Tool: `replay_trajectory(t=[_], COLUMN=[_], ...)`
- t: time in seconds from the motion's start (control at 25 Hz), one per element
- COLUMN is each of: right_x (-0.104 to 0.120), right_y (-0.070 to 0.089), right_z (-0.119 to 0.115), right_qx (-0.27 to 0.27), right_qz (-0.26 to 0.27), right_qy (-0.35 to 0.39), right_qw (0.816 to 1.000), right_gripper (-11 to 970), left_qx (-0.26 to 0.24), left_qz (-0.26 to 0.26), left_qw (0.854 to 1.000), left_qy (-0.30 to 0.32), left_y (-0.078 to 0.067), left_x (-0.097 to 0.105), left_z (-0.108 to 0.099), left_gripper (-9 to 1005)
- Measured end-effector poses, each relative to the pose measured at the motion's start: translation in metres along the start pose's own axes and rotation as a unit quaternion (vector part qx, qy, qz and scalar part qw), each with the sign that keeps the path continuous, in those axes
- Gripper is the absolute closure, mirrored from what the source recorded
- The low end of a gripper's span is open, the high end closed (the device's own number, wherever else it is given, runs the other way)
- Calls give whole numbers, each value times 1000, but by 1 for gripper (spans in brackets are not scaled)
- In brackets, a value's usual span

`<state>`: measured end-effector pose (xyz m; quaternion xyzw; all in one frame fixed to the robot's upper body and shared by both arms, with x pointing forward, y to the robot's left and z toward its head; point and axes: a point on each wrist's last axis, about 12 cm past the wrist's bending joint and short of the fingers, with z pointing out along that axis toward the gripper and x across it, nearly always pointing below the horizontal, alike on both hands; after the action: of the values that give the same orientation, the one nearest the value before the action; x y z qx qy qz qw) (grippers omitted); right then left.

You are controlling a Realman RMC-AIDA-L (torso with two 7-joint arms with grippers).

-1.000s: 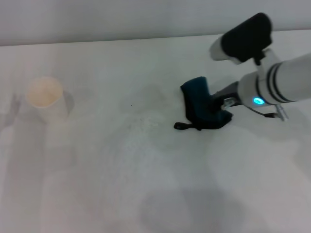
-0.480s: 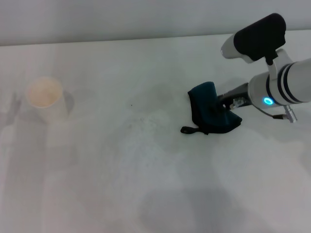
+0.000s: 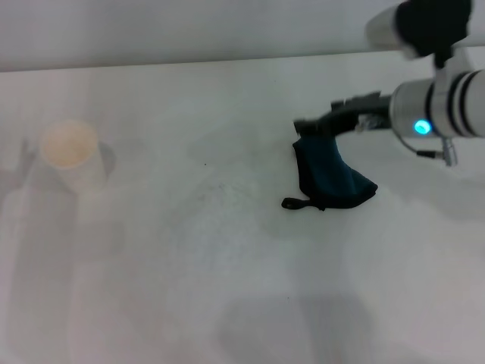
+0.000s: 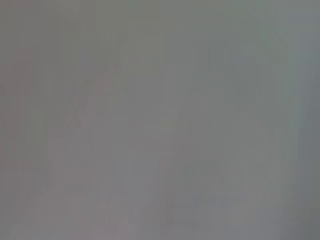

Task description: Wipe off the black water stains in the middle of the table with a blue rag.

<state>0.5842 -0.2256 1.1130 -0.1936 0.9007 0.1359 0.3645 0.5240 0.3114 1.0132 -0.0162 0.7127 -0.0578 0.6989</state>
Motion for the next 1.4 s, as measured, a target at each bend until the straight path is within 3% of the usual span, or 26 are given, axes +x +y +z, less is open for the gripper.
replay_trajectory(t=[0.24,0.44,0.52,0.6,0.72,0.84,0.92,1.2,1.4], right_x=[-11,-3,12,20,46,82,100,146,150], right_y=[-18,-45,-66,-74,-100,-124,-132,-140,-141], right_z=[-29,-46,-54,-57,-65,-70,-71,-59,-52], right_qx=[-69,-129,-146,-143,-97,-6,44,230,266], right_qz=[38,87,124,135,156,156,141,53,28], right_qy=[-104,-196,-268,-295,-357,-381,-382,-349,-320], right_qw=[991,968,944,935,916,911,913,907,909], right_gripper=[145,93,83,84,84,85,85,87,88], left_qx=[6,7,7,7,8,-8,-24,-84,-109], left_qz=[4,6,6,5,4,-9,-22,-96,-128], left_qw=[1000,1000,1000,1000,1000,1000,999,992,985], left_qy=[-8,-10,-10,-10,-12,-6,4,20,38], left_y=[-2,-4,-4,-5,-7,-7,-6,2,8], left_x=[-5,-7,-7,-8,-9,-8,-6,-3,0], left_z=[8,12,13,14,17,21,23,27,30], left_gripper=[106,106,106,106,106,107,107,107,107])
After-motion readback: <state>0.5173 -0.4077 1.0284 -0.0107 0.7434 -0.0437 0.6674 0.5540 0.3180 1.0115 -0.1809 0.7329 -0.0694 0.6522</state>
